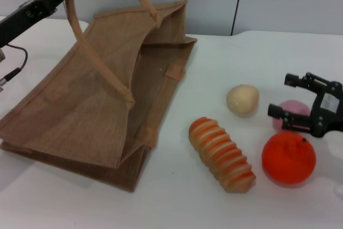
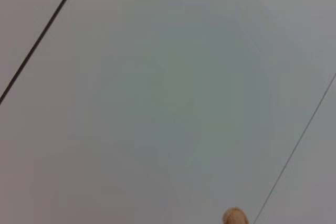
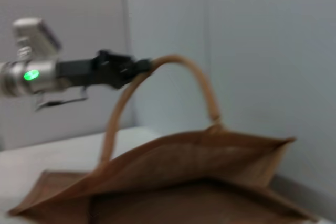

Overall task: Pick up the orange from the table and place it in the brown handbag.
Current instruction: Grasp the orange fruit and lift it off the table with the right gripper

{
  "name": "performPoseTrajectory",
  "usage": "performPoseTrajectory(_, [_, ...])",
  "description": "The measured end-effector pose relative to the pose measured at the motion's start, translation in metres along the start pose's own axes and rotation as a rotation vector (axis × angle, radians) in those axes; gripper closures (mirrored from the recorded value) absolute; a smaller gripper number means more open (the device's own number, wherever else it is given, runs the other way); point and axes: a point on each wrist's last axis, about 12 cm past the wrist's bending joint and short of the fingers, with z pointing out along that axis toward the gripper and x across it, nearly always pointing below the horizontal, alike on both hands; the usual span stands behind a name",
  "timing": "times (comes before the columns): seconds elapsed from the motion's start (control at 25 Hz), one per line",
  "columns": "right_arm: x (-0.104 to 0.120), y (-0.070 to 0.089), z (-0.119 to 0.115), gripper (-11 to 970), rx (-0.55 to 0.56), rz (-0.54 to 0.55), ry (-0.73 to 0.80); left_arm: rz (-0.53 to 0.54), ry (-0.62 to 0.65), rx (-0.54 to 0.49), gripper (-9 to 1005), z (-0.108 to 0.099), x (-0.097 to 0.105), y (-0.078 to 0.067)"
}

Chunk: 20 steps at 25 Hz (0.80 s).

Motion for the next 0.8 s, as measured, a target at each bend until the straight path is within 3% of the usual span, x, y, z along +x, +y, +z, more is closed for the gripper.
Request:
performPoseTrajectory(0.44, [0.001,0.0,-0.027,69,-0.061,0.044,0.145,-0.001,-0.002,-0.002,881,-0.001,0.0,0.0])
performPoseTrajectory(0.8, [0.009,-0.005,-0.029,69,-0.049,0.08,0.278,-0.005,-0.011,-0.005,881,-0.002,0.0,0.001])
